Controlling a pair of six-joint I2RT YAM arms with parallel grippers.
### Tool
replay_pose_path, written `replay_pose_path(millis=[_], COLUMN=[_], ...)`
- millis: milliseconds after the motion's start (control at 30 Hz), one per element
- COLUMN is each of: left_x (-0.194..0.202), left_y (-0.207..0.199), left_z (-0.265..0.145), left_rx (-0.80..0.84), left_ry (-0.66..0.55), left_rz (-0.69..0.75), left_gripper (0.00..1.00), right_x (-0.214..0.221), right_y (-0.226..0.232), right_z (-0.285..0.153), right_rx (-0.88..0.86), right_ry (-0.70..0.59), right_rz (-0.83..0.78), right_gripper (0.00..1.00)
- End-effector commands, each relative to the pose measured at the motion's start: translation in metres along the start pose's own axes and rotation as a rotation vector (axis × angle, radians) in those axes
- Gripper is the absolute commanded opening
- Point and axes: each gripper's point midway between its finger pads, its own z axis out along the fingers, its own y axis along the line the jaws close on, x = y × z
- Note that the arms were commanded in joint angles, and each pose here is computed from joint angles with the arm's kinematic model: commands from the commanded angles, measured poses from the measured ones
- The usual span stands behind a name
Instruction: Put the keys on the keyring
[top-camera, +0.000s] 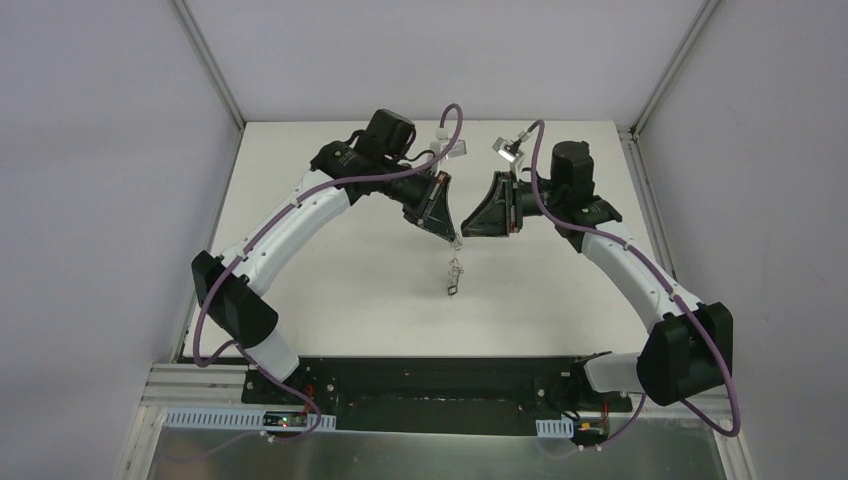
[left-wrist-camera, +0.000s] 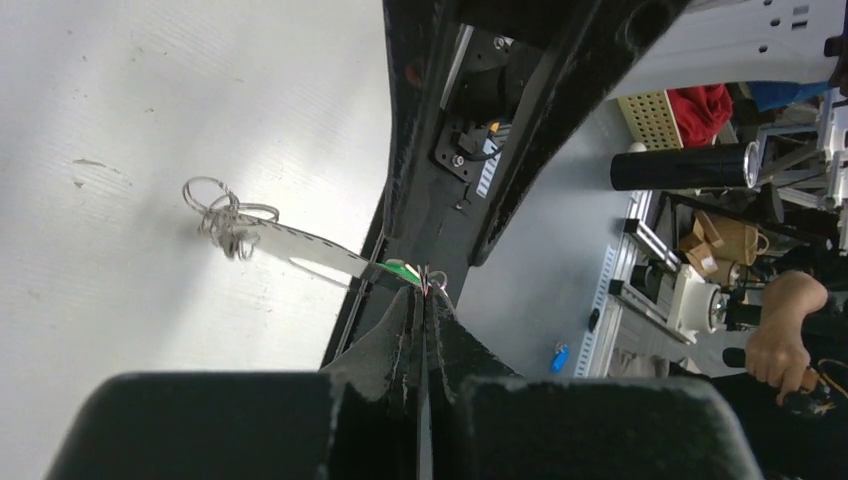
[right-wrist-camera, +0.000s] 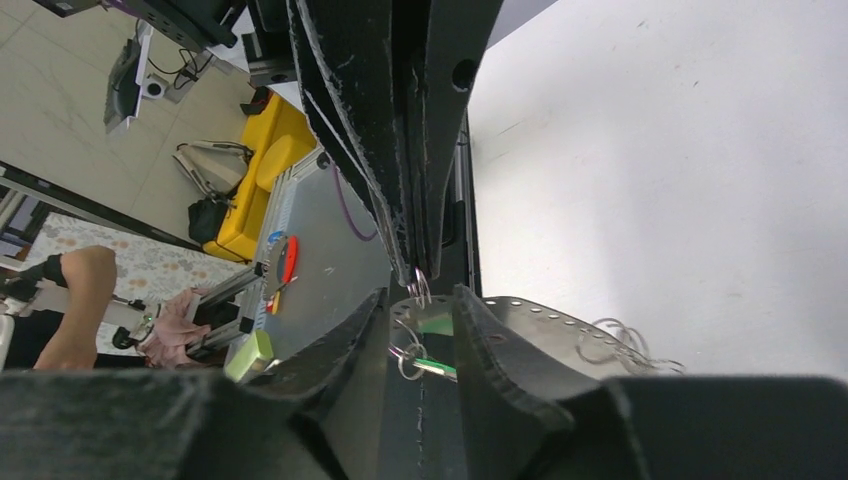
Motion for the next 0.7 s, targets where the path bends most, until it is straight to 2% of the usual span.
replay_pose_path(millis=[0, 133, 367, 533, 667], left_x=[-0.015, -0.024, -0.029, -0.035, -0.035], left_y=[-0.020, -0.023, -0.022, -0.019, -0.015], left_z=[-0.016, -0.019, -0.019, -0.015, -0.011], left_rx=[0.028, 0.036, 0.043, 0.042, 0.047], left_ry=[-0.135, -0.224, -0.289, -0.321, -0.334], left_rz=[0.169, 0.271, 0.379, 0.387, 0.362], left_gripper=[0.00, 0.00, 0.00, 0.00, 0.00], right_x=[-0.011, -0.010, -0.008, -0.008, -0.009], right_y=[0.013, 0.011, 0.013, 0.012, 0.012], right_z=[-0.006, -0.005, -0.004, -0.004, -0.004], right_rx=[-0.017, -0.018, -0.045, -0.043, -0.043], right_ry=[-0.018, -0.022, -0.023, -0.027, -0.027], right_rz=[-0.083, -0.074, -0.055, -0.059, -0.059], right_gripper=[0.35, 0.37, 0.38, 0.36, 0.29])
